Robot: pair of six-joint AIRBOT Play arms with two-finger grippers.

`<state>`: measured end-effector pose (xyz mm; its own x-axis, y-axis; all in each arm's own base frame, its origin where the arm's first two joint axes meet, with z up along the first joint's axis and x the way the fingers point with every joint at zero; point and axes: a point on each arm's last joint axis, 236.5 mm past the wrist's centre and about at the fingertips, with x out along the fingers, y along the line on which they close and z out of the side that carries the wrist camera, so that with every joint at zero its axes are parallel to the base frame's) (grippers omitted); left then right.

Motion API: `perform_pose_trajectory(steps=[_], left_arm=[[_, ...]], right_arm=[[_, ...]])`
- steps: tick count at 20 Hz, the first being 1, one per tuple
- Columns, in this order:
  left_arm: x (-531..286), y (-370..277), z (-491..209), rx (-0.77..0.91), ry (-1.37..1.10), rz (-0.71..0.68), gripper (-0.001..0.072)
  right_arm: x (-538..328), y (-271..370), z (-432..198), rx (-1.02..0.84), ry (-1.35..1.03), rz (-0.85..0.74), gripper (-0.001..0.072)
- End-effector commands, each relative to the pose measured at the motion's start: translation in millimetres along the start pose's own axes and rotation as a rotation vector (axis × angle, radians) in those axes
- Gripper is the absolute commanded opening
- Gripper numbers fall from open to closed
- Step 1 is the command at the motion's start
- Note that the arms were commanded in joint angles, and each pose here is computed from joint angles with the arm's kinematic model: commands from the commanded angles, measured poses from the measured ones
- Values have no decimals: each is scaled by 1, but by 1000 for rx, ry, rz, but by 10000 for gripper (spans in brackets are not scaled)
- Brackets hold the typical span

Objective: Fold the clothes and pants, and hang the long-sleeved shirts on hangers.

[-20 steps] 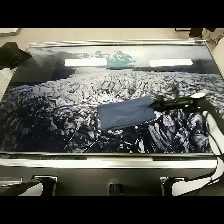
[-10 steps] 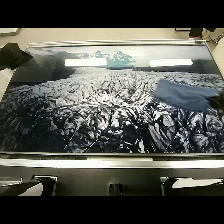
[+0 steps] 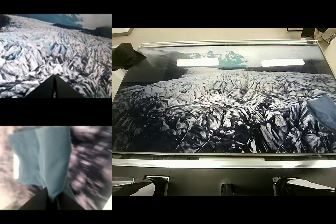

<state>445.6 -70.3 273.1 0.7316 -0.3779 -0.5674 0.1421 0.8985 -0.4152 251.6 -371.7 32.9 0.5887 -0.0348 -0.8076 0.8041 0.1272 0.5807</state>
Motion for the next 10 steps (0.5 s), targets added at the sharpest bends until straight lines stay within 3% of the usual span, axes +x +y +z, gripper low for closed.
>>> perform_pose_trajectory(steps=[1, 5, 10], left_arm=[[3, -4, -2, 5, 8, -8, 22], [6, -16, -7, 23, 19, -28, 22], [8, -22, -9, 33, 26, -38, 22]], right_arm=[[-20, -63, -34, 79, 108, -245, 38], [-12, -111, -77, 117, 185, -384, 38], [-2, -139, -81, 71, 166, -447, 39]])
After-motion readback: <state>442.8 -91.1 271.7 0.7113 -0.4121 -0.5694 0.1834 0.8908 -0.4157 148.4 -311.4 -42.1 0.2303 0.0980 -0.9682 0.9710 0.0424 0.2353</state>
